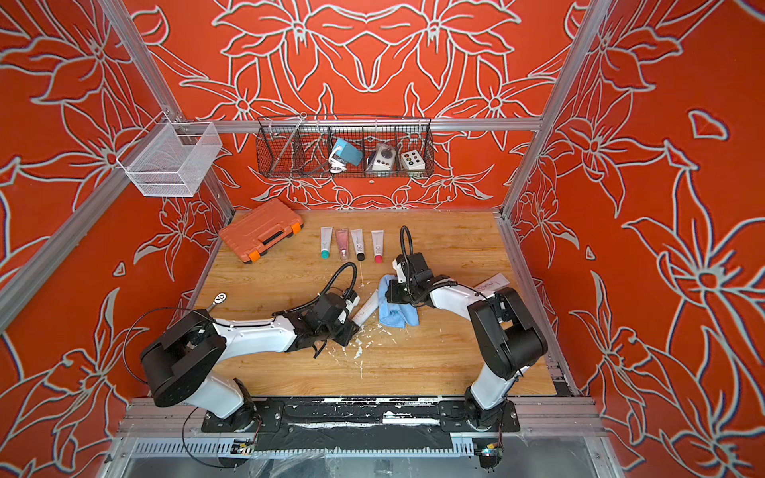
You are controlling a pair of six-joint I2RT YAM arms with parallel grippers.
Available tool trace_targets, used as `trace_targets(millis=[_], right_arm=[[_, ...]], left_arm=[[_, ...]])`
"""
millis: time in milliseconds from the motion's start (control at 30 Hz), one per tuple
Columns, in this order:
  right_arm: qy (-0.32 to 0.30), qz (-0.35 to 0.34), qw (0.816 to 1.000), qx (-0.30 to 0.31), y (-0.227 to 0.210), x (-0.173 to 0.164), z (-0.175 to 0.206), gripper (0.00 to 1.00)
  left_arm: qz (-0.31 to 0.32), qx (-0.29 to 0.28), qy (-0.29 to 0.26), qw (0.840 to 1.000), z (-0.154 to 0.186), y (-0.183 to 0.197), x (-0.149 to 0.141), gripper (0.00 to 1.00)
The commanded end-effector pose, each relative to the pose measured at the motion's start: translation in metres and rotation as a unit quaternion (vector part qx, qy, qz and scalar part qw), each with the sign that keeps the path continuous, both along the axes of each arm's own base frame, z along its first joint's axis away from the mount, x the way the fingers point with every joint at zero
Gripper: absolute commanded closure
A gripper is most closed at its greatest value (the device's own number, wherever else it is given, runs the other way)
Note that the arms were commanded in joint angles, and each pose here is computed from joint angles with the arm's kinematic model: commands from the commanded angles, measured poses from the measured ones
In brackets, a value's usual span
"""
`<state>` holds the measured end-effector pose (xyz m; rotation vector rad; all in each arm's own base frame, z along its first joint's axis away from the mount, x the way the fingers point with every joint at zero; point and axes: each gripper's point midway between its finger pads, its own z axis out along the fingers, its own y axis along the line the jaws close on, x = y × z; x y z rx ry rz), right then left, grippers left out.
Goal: Wipe the surface of the toothpaste tube
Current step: Wipe the dirt from the toothpaste tube.
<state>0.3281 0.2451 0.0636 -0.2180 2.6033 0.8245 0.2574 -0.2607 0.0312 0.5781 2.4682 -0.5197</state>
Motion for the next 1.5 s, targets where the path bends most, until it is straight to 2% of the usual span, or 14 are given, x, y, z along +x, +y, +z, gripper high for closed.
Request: trace_targets(millis=[0, 167, 333, 767, 1200, 1467], right_arm=[[-0.018, -0.001, 1.000, -0.002, 0.002, 0.012, 0.011, 1.00], [-0.004, 0.008, 1.000, 0.005, 0.012, 0.018, -0.004, 1.00], [0.008, 0.023, 1.000, 0.007, 0.023, 0.009, -0.017, 1.00], [0.053, 0.074, 0.995, 0.037, 0.060, -0.053, -0.039, 1.00], [0.065, 0.104, 0.989, 0.088, 0.086, -0.104, -0.024, 1.00], [0.060, 0.105, 0.992, 0.044, 0.080, -0.097, -0.031, 1.00]], left_arm=[[-0.002, -0.015, -0.008, 1.000, 0.009, -0.002, 0.001, 0.94], [-0.004, -0.015, -0.007, 1.000, 0.009, -0.002, 0.001, 0.94], [-0.003, -0.013, -0.008, 1.000, 0.009, -0.002, 0.002, 0.94], [0.001, -0.012, -0.011, 1.000, 0.010, 0.000, 0.004, 0.95], [0.004, -0.018, -0.012, 1.000, 0.012, 0.001, 0.005, 0.94], [-0.004, -0.023, -0.013, 1.000, 0.014, 0.000, 0.003, 0.94]])
